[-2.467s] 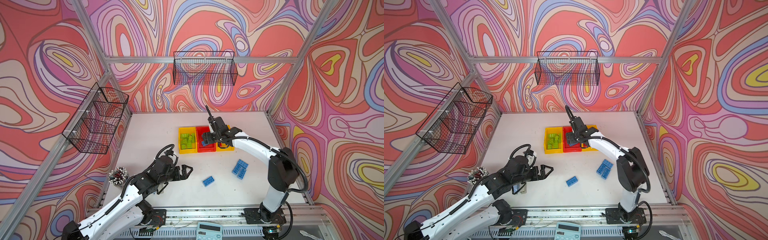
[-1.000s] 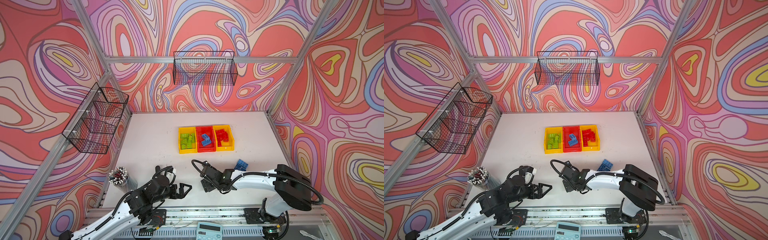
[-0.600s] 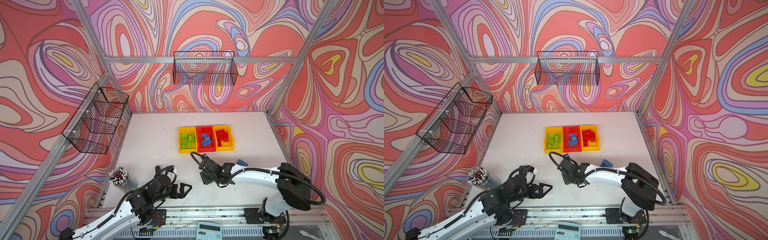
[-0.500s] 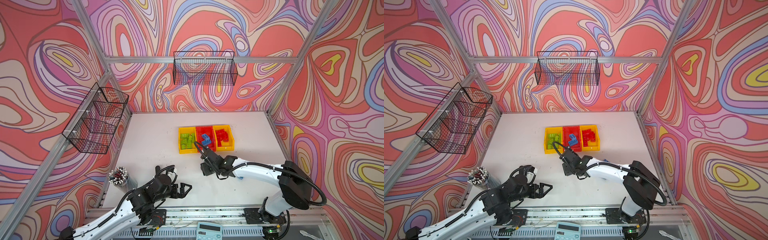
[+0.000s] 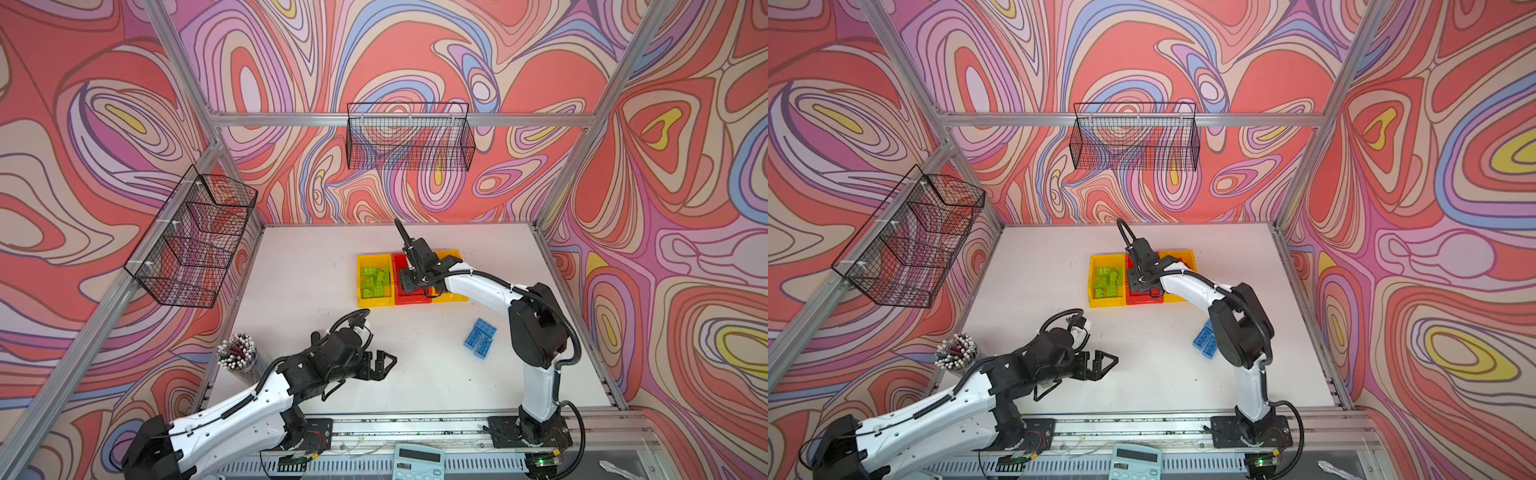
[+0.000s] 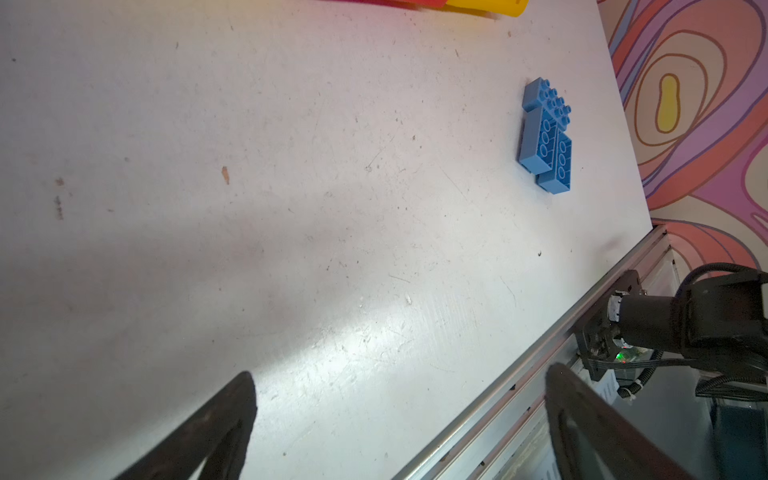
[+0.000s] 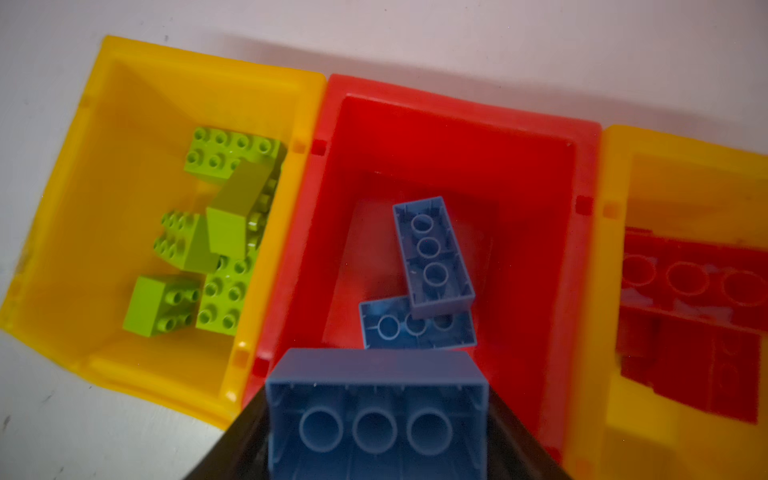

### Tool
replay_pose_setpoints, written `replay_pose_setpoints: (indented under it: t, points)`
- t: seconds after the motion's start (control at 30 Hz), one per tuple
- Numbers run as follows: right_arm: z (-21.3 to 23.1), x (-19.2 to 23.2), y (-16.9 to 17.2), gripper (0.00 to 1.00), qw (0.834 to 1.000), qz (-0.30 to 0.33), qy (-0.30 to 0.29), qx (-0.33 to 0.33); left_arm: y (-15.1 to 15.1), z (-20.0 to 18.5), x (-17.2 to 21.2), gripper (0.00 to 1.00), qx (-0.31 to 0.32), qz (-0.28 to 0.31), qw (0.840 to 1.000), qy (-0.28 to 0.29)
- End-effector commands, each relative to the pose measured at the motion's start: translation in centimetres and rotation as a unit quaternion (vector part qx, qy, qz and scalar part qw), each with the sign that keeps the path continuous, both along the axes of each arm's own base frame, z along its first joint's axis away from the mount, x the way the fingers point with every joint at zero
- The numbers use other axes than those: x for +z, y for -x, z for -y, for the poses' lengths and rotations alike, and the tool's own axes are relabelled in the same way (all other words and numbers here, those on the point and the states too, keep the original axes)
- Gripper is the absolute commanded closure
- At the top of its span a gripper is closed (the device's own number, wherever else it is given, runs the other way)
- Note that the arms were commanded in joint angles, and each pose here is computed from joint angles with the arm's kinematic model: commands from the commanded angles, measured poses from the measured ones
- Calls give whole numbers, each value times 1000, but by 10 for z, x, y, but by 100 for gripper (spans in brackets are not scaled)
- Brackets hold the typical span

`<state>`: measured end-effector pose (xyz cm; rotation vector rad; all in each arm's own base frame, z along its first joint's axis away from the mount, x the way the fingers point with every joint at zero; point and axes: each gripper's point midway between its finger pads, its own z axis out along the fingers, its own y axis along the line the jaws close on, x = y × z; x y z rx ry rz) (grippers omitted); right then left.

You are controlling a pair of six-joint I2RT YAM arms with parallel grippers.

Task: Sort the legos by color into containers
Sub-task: 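Carry the light-blue brick into the red bin and open the right gripper, then move the right gripper back to the pair of light-blue bricks on the table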

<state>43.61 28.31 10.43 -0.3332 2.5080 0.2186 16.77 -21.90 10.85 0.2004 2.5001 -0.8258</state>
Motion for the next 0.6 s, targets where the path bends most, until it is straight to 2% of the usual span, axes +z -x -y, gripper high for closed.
replay_pose_setpoints:
  t: [0.0, 0.07, 0.2, 0.3, 0.43, 0.57]
  points:
    - [3, 3, -14, 46, 1000, 1, 11, 9, -13, 20, 30, 0, -20, 40, 999, 26]
    - [5, 3, -23, 41, 1000, 4, 15, 6, -15, 24, 32, 0, -26, 43, 999, 23]
    - [3, 15, -31, 21, 1000, 17, 12, 9, -20, 29, 34, 0, -32, 45, 998, 14]
    - [3, 32, -30, 11, 1000, 29, 2, 11, -20, 31, 35, 0, -35, 45, 998, 15]
    - [10, 56, -21, 6, 999, 43, -6, 6, -20, 28, 36, 0, -26, 46, 998, 21]
    - [31, 69, 3, 6, 999, 50, -7, -13, -14, 26, 43, 0, -29, 48, 998, 38]
